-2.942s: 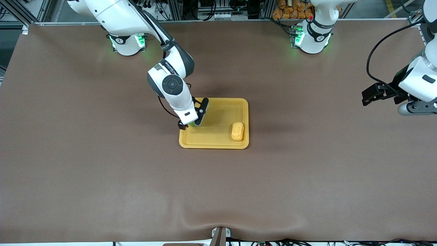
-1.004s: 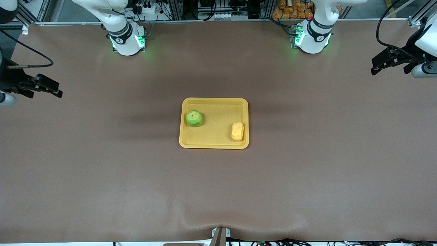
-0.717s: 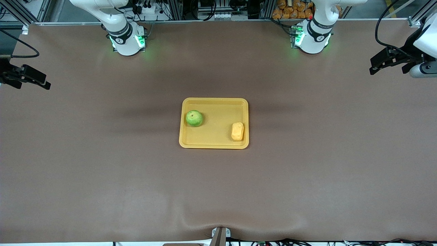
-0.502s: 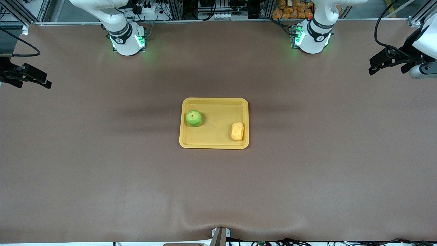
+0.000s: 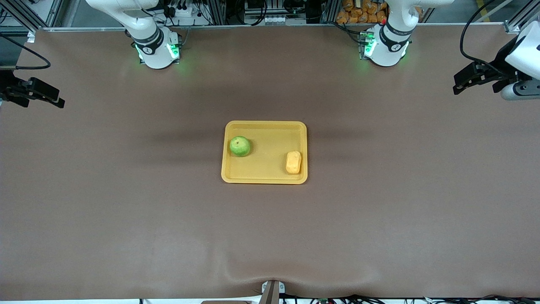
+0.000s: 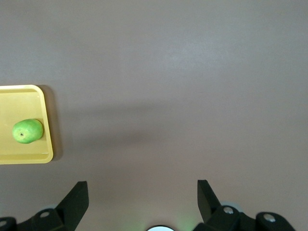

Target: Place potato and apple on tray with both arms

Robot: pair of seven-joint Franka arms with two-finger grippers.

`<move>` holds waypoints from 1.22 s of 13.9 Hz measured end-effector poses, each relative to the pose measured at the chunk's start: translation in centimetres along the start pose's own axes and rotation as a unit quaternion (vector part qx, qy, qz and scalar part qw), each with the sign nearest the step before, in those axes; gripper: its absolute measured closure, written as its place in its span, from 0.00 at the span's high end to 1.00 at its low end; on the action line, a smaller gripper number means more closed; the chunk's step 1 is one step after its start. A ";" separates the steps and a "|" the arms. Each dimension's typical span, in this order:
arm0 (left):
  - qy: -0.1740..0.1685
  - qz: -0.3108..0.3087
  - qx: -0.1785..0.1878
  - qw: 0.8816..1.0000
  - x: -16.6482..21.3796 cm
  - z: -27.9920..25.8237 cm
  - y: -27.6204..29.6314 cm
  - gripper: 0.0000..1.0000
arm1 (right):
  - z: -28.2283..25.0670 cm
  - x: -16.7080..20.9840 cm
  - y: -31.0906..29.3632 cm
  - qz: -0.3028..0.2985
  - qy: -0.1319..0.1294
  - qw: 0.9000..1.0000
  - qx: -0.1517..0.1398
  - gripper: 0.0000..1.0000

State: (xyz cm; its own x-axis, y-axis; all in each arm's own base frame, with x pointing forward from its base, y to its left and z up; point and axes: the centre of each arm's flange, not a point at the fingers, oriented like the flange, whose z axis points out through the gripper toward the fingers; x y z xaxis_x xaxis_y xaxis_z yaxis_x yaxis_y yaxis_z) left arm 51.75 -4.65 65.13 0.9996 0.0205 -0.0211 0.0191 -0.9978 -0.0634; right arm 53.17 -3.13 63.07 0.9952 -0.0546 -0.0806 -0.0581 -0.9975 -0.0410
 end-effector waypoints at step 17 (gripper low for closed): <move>-0.002 -0.002 0.000 1.000 0.2 0.2 -0.2 1.00 | -1.1 -0.5 -0.2 -0.006 0.003 1.000 -0.011 1.00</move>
State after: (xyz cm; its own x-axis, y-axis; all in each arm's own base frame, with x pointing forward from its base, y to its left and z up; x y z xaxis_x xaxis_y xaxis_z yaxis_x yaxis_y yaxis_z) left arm 51.90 -4.42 64.97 0.9994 0.0255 -0.0241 0.0239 -0.9977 -0.0635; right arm 52.81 -2.97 64.22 0.9964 -0.0434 -0.0735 -0.0449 -0.9988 -0.0200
